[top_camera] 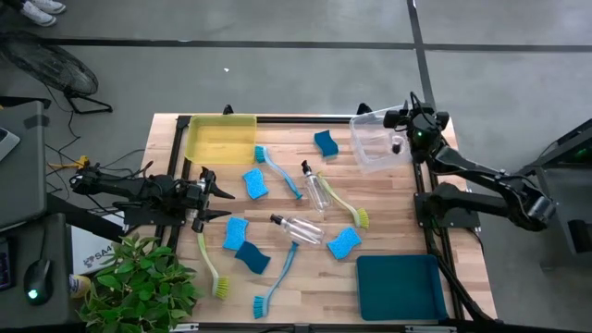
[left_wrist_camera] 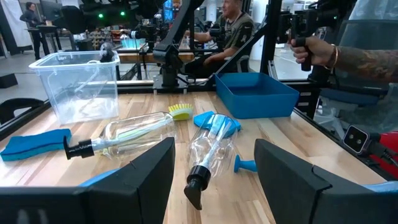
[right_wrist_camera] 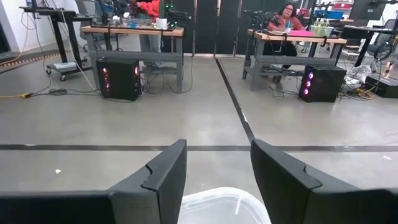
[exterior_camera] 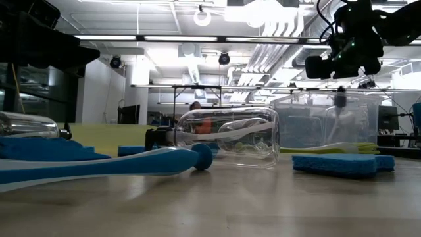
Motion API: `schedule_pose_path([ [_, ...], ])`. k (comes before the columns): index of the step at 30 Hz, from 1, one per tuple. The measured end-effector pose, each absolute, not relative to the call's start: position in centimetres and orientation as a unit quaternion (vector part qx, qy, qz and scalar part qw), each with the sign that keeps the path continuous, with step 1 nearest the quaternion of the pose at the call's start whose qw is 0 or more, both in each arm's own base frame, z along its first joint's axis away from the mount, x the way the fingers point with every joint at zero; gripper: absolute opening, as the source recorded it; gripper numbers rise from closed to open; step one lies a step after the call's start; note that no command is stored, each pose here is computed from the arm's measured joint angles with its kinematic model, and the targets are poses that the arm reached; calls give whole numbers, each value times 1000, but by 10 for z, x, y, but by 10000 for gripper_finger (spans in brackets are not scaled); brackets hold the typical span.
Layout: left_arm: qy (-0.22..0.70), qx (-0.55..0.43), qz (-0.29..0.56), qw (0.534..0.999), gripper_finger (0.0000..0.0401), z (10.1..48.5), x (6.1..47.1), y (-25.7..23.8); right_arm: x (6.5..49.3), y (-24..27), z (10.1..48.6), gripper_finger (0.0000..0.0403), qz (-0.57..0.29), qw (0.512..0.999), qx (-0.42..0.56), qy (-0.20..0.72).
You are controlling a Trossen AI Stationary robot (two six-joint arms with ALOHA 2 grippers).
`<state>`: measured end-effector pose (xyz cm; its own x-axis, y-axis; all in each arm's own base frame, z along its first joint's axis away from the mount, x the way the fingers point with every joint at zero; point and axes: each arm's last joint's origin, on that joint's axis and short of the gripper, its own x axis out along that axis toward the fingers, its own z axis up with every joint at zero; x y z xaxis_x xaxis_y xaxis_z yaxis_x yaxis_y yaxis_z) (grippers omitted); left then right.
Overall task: Pick & Place Kitchen Sink Supplies
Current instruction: Put the yellow dish brush into the blue bin
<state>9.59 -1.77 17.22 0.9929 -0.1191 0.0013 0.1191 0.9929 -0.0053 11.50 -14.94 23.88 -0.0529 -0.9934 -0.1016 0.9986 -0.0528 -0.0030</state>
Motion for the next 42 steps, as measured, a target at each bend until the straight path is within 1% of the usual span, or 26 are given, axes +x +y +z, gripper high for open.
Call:
schedule_pose_path([
  [4,-1,-3,-60,998,216,172,96,-18,114,-148,243,172,-718,695,46,11],
  [9,-1,-3,-60,998,216,172,96,-18,110,-142,252,172,-689,723,52,-15],
  [17,-1,-3,-60,998,216,172,96,-18,106,-129,259,173,-626,779,22,11],
  [20,0,-3,-60,998,216,172,96,-18,112,-124,270,173,-589,808,1,19],
  [23,0,-3,-60,998,216,172,96,-18,122,-121,287,174,-563,826,0,32],
  [29,-1,-3,-60,998,216,172,96,-18,151,-119,314,175,-512,853,13,105],
  [36,0,-3,-60,998,216,172,96,-18,190,-124,324,175,-469,864,37,180],
  [42,0,-3,-60,998,216,172,96,-18,226,-126,318,175,-408,883,74,221],
])
